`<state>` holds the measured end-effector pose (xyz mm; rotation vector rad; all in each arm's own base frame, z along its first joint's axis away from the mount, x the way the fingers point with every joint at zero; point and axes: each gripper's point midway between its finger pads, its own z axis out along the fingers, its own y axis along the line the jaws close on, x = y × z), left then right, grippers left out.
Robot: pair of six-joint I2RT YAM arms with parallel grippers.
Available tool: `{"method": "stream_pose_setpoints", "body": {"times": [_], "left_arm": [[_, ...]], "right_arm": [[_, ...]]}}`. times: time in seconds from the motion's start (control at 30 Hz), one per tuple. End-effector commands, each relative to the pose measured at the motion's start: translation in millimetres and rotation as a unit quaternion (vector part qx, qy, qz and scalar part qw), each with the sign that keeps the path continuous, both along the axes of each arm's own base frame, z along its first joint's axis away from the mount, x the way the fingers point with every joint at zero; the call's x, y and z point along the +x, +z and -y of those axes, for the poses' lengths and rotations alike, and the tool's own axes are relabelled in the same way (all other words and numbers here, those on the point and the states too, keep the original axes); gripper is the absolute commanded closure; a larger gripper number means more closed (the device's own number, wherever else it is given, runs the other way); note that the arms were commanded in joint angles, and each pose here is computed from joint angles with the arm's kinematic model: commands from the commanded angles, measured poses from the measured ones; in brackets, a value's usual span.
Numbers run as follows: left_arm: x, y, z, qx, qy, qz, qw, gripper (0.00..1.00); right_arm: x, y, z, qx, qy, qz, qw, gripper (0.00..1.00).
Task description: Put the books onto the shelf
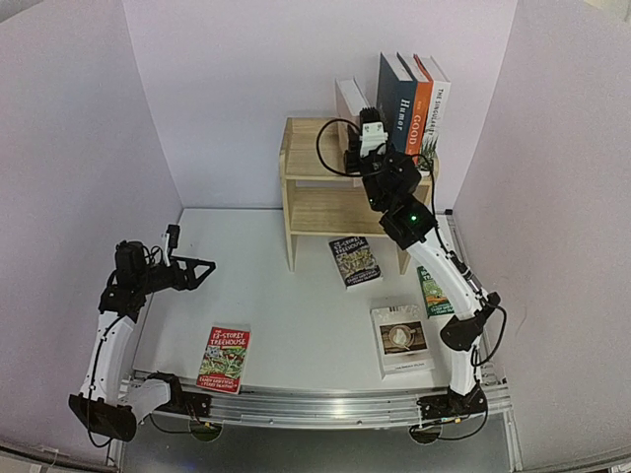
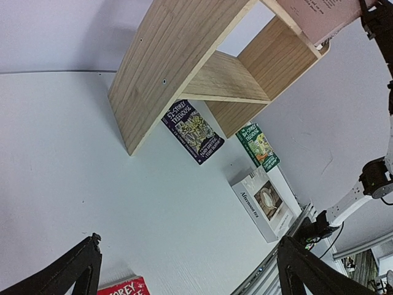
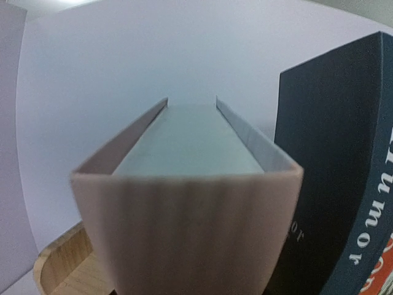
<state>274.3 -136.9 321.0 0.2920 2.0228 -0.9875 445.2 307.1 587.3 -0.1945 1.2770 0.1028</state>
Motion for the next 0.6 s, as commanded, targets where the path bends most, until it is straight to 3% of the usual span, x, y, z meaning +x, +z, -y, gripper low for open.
{"method": "stream_pose_setpoints", "body": {"times": [0.0, 0.43, 0.57], "left_arm": [[-3.7, -2.3, 3.2, -0.001, -0.015, 0.003, 1.000, 0.00], [-3.2, -1.3, 6.6, 0.012, -0.039, 0.027, 0.999, 0.00], [-4.6, -5.0, 7.4, 0.012, -0.044, 0.023, 0.999, 0.00]], "right_arm": [[-4.6, 31.5, 18.0, 0.033, -0.005, 0.041, 0.999, 0.90], [30.2, 7.9, 37.0, 0.030, -0.055, 0.022, 0.998, 0.84], [28.8, 10.4, 38.9, 0.033, -0.057, 0.024, 0.998, 0.73]]}}
